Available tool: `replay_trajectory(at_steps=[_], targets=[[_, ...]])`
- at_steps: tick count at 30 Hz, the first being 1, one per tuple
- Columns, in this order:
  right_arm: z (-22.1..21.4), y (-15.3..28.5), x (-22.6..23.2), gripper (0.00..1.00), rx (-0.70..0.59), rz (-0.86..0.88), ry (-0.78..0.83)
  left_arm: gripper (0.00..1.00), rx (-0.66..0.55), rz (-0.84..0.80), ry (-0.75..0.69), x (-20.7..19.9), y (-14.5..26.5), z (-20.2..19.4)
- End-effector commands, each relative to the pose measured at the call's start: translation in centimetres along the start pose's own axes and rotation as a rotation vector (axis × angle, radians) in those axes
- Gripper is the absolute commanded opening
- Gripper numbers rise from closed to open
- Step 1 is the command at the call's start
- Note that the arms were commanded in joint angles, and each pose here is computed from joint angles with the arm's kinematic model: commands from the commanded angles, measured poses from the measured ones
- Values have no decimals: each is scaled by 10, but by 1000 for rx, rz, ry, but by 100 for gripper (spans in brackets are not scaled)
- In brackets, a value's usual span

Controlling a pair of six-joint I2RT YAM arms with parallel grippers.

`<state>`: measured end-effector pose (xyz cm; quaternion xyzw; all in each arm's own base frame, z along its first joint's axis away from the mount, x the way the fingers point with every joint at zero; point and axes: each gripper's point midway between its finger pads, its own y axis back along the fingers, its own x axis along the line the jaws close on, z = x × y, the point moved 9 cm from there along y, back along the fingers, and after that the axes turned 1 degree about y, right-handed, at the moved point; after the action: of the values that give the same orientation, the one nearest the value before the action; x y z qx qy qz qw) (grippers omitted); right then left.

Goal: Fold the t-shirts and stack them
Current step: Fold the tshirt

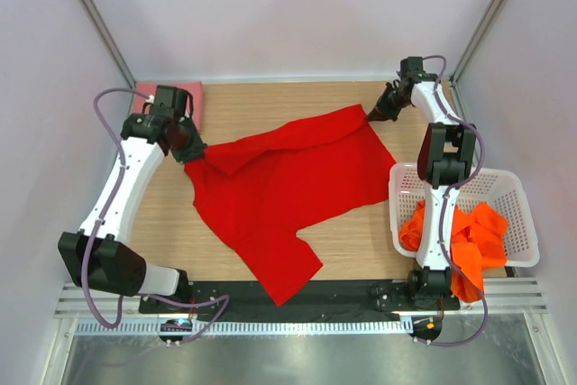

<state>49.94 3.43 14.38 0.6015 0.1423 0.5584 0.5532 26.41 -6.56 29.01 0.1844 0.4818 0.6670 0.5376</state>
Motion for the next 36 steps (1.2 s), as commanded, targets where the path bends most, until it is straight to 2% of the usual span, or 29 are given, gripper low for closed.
replay_trajectory(at_steps=[1,7,20,23,26,27,28,29,30,32,36], targets=[[5,19,8,1,-47,2,34,0,46,-21,-17,3,-8,-9],[2,10,0,1,-33,-31,37,0,115,-85,-23,1,-22,-21],[-3,0,-9,2,-3,-71,14,2,217,-36,-28,10,-46,-37],[-3,0,-12,3,-1,-98,14,9,221,-24,-36,13,-45,-40],[-4,2,-13,9,-4,-117,31,41,205,3,-35,19,-37,-43],[-3,3,-13,11,-7,-116,51,59,203,6,-33,20,-33,-44],[-3,5,-13,15,-13,-122,64,64,181,-7,-32,20,-26,-42],[0,11,-9,23,-43,-113,84,70,163,-10,-28,19,-24,-40],[1,13,-8,27,-56,-117,101,82,138,-3,-23,20,-21,-36],[7,19,-4,36,-104,-123,111,85,94,2,-19,19,-19,-23],[18,11,5,47,-154,-62,151,77,78,19,52,32,-45,14]])
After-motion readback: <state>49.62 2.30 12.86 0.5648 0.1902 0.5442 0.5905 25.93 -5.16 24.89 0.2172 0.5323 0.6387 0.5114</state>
